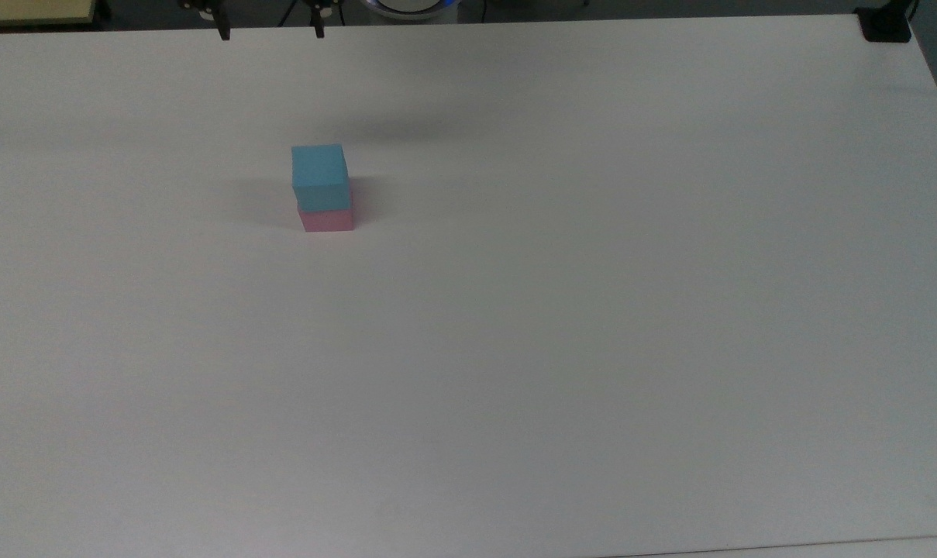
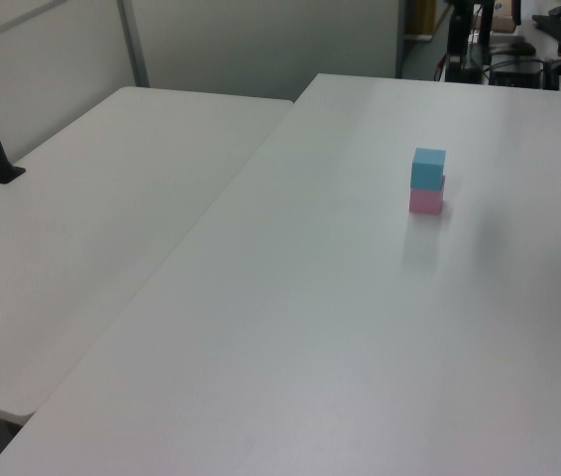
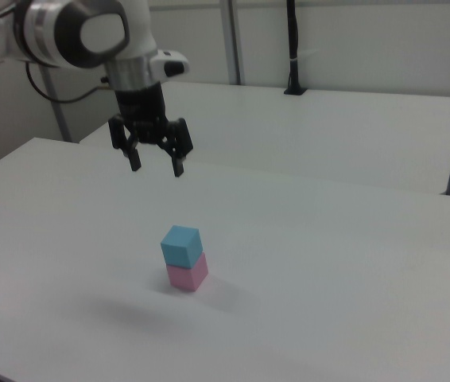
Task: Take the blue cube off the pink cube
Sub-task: 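Move the gripper down over the light blue cube on the pink cube, then close the gripper around the light blue cube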
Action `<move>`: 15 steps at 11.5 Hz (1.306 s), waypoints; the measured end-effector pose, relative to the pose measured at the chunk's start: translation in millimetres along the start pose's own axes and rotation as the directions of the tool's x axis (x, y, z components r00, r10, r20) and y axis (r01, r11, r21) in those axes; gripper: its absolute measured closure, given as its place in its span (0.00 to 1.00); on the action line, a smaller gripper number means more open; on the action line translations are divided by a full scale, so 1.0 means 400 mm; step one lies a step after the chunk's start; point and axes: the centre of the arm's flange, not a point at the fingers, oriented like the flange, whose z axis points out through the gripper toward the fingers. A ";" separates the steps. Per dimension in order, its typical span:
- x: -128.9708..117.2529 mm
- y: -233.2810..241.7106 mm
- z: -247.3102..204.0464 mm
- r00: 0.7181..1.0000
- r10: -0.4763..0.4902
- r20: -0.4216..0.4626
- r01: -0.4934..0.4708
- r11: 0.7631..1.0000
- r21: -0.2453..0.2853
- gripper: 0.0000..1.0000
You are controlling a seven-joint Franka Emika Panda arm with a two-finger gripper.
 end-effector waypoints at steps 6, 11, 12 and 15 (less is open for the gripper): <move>0.058 -0.024 0.333 0.998 -0.028 0.054 0.028 1.000 0.003 0.00; 0.070 -0.041 0.429 0.998 -0.031 0.045 0.031 1.000 -0.002 0.00; 0.082 -0.051 0.446 0.999 -0.022 0.039 0.023 1.000 -0.006 0.00; 0.103 -0.075 0.483 0.999 -0.010 0.036 0.011 1.000 -0.010 0.14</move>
